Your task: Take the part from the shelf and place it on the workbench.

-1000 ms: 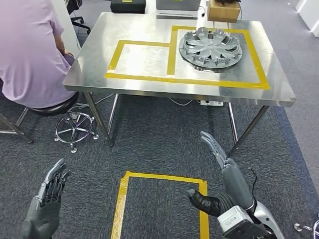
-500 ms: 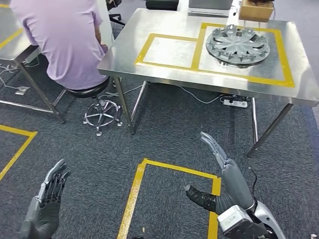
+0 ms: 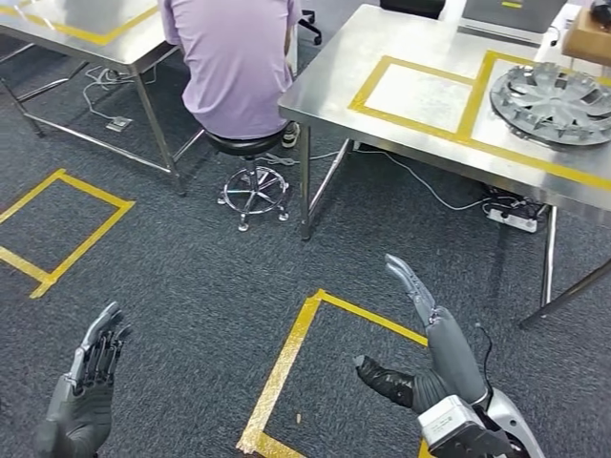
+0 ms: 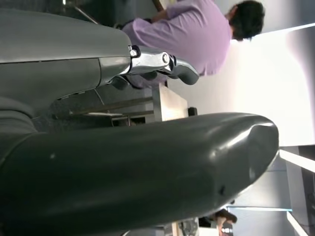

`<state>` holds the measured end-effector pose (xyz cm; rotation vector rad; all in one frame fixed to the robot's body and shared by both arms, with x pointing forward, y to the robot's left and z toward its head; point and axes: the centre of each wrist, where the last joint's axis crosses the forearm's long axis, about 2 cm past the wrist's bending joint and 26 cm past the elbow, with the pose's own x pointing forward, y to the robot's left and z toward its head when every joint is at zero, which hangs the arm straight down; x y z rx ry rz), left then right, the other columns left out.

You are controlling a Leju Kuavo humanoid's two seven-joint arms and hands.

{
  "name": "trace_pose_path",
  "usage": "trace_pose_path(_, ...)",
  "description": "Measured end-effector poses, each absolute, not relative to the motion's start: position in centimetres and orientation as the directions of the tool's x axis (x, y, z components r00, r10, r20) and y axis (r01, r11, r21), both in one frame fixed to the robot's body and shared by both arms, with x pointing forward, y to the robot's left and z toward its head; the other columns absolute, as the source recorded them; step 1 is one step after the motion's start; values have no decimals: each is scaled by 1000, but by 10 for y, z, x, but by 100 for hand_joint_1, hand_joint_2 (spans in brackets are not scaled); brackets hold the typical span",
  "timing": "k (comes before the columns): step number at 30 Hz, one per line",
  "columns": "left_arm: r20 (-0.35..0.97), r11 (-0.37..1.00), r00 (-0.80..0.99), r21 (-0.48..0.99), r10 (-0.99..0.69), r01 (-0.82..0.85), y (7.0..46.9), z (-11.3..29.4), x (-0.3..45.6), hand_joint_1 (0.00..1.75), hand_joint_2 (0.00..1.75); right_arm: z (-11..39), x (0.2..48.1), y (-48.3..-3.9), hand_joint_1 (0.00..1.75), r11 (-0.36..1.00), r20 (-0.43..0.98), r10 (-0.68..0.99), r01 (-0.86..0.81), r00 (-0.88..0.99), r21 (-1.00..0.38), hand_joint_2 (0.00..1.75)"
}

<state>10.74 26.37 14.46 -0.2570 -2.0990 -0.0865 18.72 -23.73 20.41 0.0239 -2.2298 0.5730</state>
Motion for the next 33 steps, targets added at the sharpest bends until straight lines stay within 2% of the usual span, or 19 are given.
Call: trace_pose_path(33,848,978,-518,-4,114,209,267,141,105,0,0,186,170,-249,0,889,759,198,-213,-621,-406,175)
